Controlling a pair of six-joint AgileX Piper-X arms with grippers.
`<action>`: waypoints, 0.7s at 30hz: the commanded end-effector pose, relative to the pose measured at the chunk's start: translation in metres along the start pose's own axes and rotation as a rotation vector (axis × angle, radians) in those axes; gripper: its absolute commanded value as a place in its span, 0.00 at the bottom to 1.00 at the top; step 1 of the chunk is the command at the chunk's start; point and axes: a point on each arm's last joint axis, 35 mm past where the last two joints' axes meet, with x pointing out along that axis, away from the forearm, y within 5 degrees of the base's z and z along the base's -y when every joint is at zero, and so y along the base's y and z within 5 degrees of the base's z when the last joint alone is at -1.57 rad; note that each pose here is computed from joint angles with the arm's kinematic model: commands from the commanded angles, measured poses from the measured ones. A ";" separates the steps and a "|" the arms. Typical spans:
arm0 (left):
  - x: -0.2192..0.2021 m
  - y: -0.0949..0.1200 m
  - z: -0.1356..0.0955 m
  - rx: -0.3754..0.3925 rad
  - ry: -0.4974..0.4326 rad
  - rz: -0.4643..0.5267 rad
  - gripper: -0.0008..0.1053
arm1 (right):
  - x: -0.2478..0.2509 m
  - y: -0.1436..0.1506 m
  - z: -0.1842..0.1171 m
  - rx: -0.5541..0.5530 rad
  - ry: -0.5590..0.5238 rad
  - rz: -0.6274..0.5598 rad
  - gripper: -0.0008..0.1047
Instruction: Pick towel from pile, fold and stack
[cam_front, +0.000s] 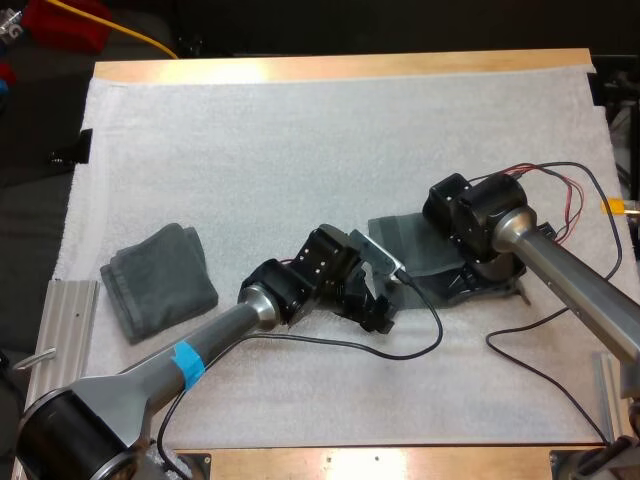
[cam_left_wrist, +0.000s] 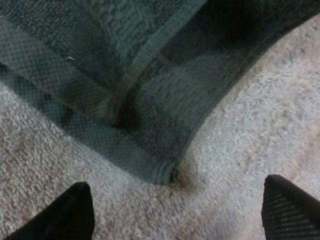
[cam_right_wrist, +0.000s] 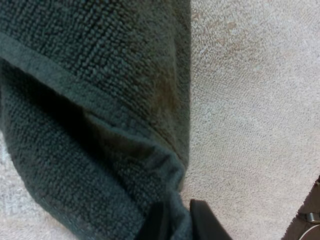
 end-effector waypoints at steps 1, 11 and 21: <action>0.001 -0.002 0.003 0.004 -0.018 0.013 0.64 | -0.002 -0.001 -0.003 0.006 -0.002 0.008 0.02; 0.031 0.005 0.014 -0.021 0.072 0.037 0.64 | -0.002 -0.001 -0.003 0.006 -0.002 0.008 0.02; 0.051 0.012 0.008 -0.053 0.170 0.011 0.64 | -0.002 -0.001 -0.002 0.009 -0.010 0.006 0.02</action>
